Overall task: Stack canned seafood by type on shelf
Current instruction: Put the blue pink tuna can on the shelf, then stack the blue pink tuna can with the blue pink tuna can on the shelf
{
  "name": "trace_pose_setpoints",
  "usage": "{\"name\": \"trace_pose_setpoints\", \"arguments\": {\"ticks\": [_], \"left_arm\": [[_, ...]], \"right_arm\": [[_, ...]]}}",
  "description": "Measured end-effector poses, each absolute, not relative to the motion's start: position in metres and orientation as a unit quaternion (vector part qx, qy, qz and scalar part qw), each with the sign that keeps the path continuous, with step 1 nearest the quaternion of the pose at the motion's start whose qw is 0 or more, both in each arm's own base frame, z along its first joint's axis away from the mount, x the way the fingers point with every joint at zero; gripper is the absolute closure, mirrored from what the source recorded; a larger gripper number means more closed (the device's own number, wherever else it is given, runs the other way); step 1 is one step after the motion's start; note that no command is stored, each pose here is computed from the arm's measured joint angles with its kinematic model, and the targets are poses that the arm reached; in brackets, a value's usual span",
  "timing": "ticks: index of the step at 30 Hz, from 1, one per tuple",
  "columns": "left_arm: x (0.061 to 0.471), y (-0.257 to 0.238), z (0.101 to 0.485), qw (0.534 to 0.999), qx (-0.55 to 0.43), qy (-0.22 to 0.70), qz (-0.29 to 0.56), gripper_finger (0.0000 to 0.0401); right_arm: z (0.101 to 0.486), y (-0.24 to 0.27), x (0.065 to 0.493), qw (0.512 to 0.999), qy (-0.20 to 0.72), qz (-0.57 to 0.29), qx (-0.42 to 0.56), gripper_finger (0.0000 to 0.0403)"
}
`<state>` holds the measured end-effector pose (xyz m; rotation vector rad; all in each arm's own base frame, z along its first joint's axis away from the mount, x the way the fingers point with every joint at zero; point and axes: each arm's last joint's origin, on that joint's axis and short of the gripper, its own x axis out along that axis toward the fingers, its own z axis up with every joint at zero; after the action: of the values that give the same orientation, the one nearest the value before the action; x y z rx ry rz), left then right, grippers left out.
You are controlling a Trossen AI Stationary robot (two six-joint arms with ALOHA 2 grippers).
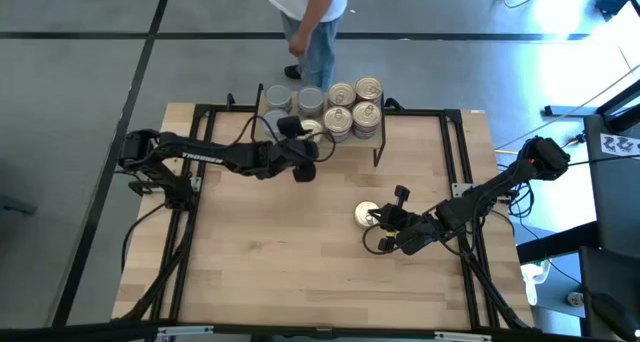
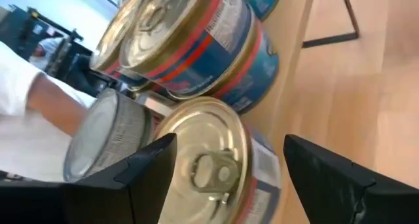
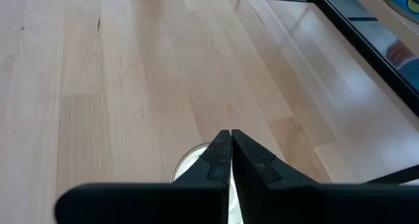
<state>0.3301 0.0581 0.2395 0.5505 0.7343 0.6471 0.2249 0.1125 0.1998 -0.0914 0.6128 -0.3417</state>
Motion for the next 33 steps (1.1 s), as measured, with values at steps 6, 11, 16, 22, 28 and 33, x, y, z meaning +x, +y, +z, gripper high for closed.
{"name": "trace_pose_setpoints", "arguments": {"ticks": [6,11,16,22,28,33], "left_arm": [[0.327,0.069,0.24,0.84,0.251,0.352,0.328,0.0121],[0.327,0.072,0.241,0.825,0.278,0.362,0.333,0.0121],[0.329,0.06,0.248,0.837,0.281,0.334,0.33,0.0121],[0.33,-0.001,0.269,0.898,0.237,0.272,0.25,0.0121],[0.331,-0.052,0.259,0.954,0.127,0.237,0.135,0.0121],[0.344,-0.074,0.224,0.951,0.117,0.263,0.11,0.0121]], "right_arm": [[0.2,0.113,0.225,0.938,0.3,-0.167,-0.045,0.0388],[0.2,0.113,0.225,0.938,0.3,-0.167,-0.045,0.0388],[0.2,0.113,0.225,0.938,0.3,-0.167,-0.045,0.0388],[0.198,0.115,0.224,0.937,0.325,-0.127,-0.031,0.0388],[0.188,0.112,0.217,0.924,0.36,-0.126,-0.022,0.0388],[0.162,0.104,0.206,0.924,0.347,-0.158,0.007,0.0388]]}}
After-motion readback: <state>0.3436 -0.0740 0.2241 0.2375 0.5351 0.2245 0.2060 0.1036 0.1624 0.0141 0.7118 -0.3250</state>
